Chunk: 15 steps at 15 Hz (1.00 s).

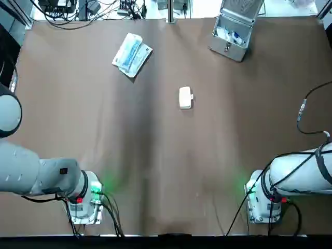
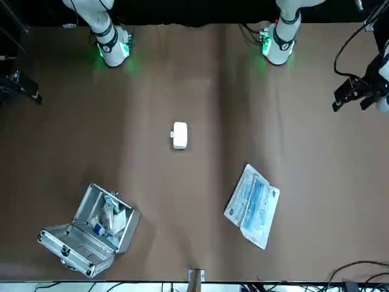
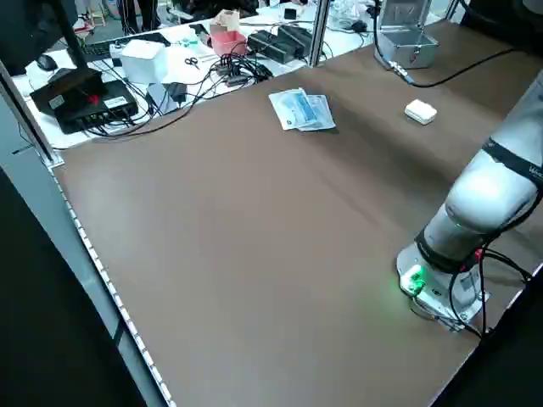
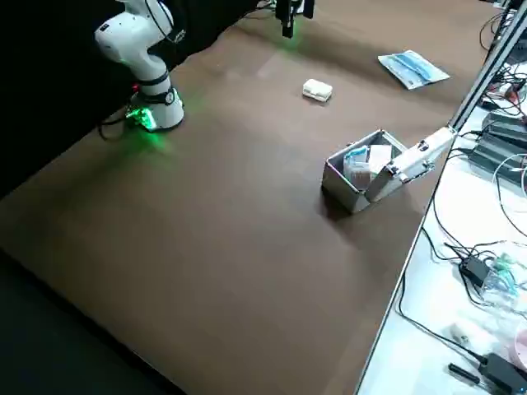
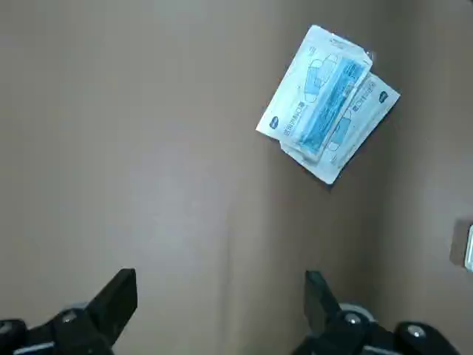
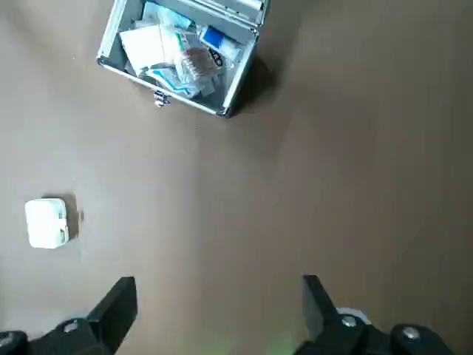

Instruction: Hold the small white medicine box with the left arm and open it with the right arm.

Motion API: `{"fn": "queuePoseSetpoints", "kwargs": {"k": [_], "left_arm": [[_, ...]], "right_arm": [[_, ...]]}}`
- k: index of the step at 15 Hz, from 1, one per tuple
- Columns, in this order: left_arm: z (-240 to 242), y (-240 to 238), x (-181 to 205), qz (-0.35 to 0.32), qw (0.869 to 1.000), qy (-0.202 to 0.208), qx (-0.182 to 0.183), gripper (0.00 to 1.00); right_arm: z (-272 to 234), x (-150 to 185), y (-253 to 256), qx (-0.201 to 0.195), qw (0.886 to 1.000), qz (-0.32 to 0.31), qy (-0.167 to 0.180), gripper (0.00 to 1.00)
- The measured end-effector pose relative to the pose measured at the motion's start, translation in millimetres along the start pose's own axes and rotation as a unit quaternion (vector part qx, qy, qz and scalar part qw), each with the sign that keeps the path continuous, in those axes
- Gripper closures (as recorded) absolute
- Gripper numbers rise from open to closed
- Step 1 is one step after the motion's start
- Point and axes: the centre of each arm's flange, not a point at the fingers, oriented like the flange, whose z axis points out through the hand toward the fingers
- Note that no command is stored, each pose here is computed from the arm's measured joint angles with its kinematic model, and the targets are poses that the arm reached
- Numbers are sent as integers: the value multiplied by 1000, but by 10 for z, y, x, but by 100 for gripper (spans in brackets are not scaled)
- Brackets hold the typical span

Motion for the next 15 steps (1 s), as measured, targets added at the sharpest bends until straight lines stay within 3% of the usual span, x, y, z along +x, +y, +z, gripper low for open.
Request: {"fn": "queuePoseSetpoints", "kwargs": {"k": [9, 15], "left_arm": [[196, 73, 86, 8, 1000, -17, 4, 0], [1097, 933, 254, 88, 992, -96, -8, 0]], "right_arm": [[-1, 0, 27, 0, 1000, 2, 0, 1], [93, -17, 114, 0, 1000, 8, -17, 2]]}}
